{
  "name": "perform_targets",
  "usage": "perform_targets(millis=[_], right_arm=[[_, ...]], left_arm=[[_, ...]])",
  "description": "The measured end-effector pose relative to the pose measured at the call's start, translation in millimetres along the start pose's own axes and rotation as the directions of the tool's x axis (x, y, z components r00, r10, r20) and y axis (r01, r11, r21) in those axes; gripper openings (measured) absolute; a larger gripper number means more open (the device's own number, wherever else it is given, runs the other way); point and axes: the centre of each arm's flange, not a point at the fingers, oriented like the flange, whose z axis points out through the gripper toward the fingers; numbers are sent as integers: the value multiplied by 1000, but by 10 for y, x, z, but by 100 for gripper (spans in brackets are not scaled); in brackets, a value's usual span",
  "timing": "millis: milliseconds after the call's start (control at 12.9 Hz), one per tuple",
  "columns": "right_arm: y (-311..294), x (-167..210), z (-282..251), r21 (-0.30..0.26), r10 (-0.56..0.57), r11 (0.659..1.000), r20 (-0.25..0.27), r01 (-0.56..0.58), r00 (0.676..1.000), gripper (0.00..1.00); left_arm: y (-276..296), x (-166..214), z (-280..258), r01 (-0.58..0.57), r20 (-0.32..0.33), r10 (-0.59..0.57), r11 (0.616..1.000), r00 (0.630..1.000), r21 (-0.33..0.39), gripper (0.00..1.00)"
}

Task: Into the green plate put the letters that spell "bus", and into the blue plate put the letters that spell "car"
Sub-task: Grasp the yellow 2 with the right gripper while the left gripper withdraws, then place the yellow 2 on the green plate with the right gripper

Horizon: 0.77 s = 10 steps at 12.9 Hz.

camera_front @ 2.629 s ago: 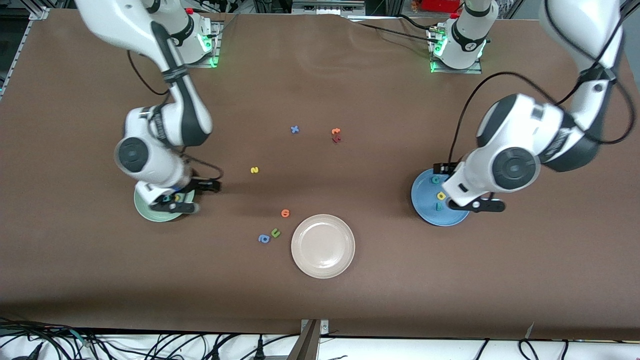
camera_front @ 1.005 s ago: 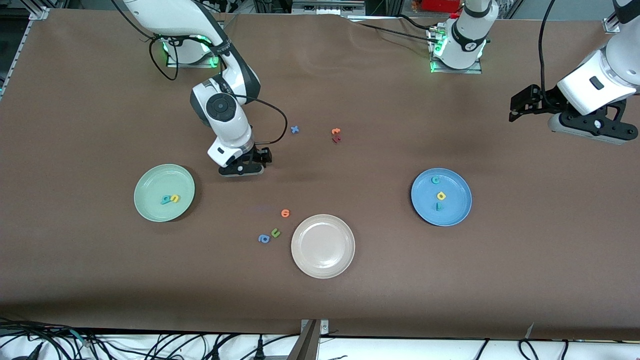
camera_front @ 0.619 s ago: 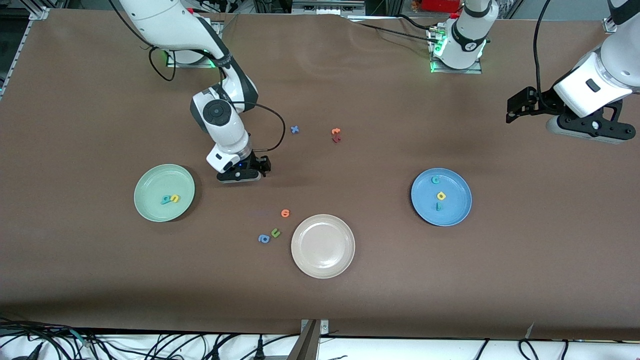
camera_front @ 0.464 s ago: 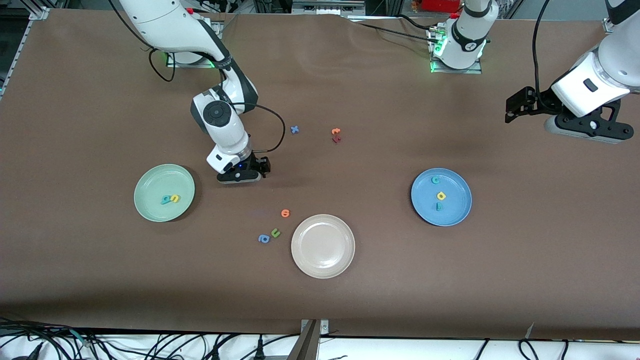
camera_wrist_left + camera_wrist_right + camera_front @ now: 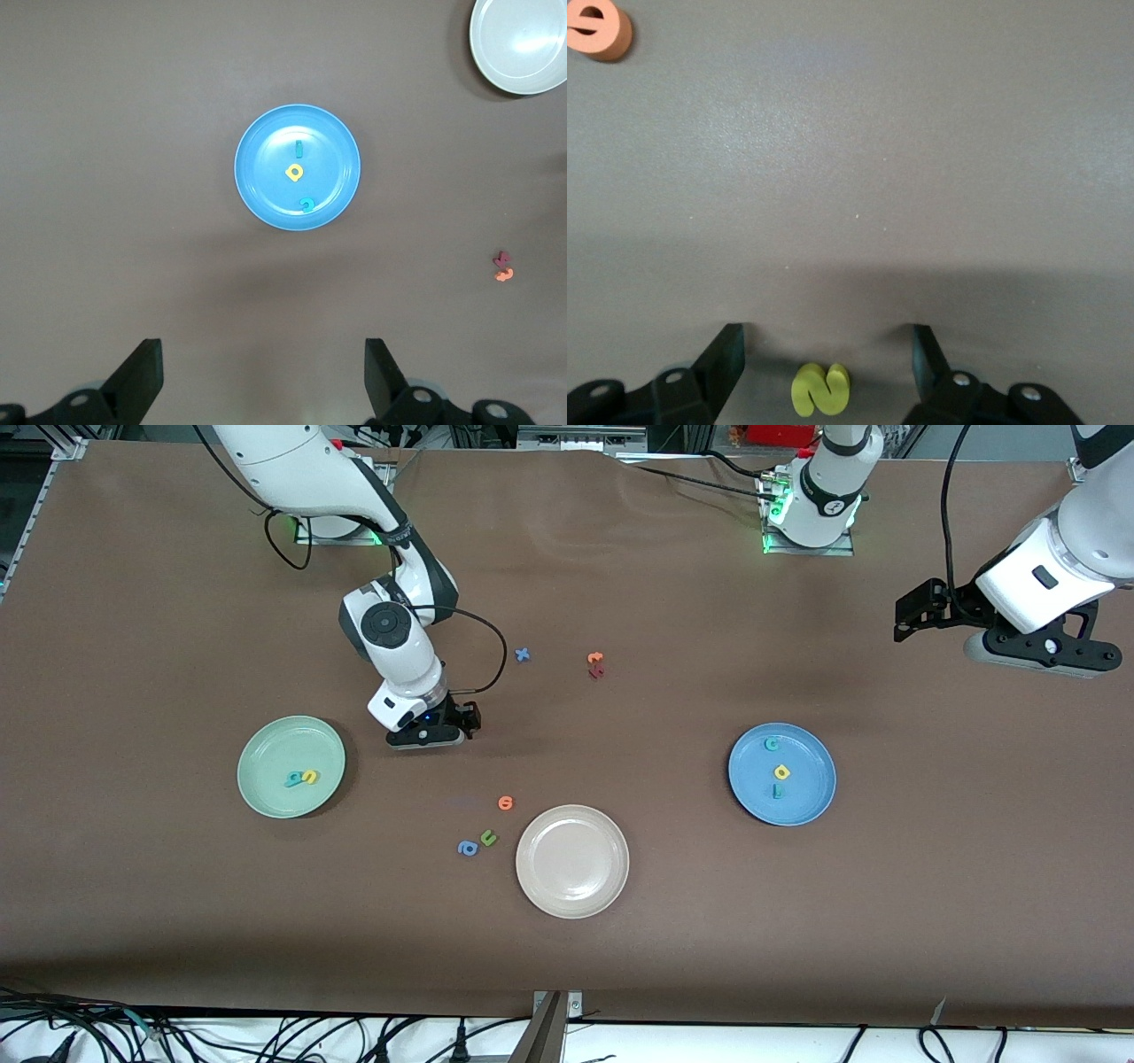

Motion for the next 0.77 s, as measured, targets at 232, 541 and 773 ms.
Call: perform_targets(millis=[232, 541, 773], right_arm=[[14, -80, -12, -3, -3, 1000, 11, 3, 1000, 85], [-44, -203, -40, 3, -19, 1000, 24, 19, 1000, 80], [-37, -199, -60, 2, -18, 1000, 23, 18, 1000, 59]], left_arm=[[-28, -5, 3, 7, 4, -7, 1000, 1000, 13, 100], [-30, -5, 3, 8, 4, -8, 1000, 1000, 13, 100], [-36, -5, 3, 9, 4, -9, 1000, 1000, 13, 100]])
